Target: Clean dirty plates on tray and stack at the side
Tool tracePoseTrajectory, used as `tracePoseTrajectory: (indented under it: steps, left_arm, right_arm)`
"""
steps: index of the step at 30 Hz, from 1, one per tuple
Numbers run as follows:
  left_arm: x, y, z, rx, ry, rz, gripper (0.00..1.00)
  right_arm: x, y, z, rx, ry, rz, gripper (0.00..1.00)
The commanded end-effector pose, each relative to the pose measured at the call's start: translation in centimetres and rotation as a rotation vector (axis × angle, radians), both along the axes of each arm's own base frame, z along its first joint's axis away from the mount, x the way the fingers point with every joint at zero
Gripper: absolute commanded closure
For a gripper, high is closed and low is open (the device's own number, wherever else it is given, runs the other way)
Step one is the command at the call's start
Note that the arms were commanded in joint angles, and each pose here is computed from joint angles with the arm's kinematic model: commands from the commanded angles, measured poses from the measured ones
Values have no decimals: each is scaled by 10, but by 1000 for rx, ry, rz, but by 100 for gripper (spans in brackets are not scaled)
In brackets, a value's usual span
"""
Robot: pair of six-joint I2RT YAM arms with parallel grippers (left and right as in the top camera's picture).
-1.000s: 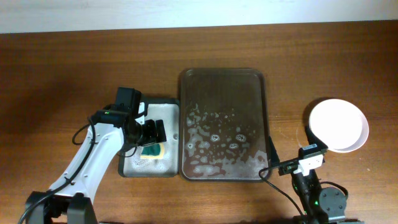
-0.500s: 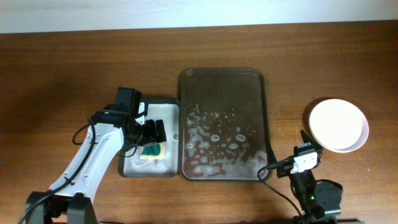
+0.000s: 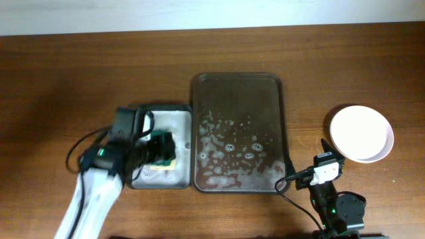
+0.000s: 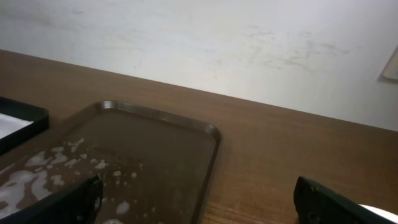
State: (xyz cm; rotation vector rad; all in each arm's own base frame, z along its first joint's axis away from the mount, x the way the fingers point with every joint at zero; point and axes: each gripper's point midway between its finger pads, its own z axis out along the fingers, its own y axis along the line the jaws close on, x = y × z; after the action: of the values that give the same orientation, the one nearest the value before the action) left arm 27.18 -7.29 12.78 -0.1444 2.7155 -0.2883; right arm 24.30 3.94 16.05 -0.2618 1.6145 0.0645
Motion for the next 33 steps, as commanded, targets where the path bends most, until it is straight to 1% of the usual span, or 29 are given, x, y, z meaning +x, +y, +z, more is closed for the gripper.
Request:
tracePoseTrajectory:
  steps: [1, 2, 4, 7, 10, 12, 15, 17, 23, 28, 33]
  left_arm:
    - [-13, 34, 18, 81, -187, 89, 1]
    - [-11, 39, 26, 69, -259, 113, 1]
    - [-7, 53, 50, 27, -480, 179, 0]
    - [-14, 62, 68, 8, -717, 190, 1]
    - [-22, 62, 80, 29, -897, 156, 1]
    - [-29, 58, 91, 45, -1040, 106, 1]
    - [-38, 58, 97, 56, -1155, 94, 1]
    - [-40, 57, 96, 77, -1180, 79, 1]
    - [-38, 57, 87, 137, -1168, 39, 1]
    - [-26, 51, 48, 129, -1161, 18, 1]
    - [-26, 56, 37, 150, -1114, 41, 0]
  right_arm:
    - [0, -4, -2, 0, 4, -19, 1]
    - [0, -4, -2, 0, 4, -19, 1]
    - [0, -4, -2, 0, 4, -19, 1]
    - [0, -4, -2, 0, 4, -19, 1]
    - [0, -4, -2, 0, 4, -19, 1]
    - [0, -4, -2, 0, 4, -19, 1]
    - [0, -4, -2, 0, 4, -19, 1]
    - [0, -4, -2, 0, 4, -19, 1]
    - [0, -4, -2, 0, 4, -19, 1]
    - [0, -4, -2, 0, 4, -19, 1]
    - [0, -4, -2, 0, 4, -19, 1]
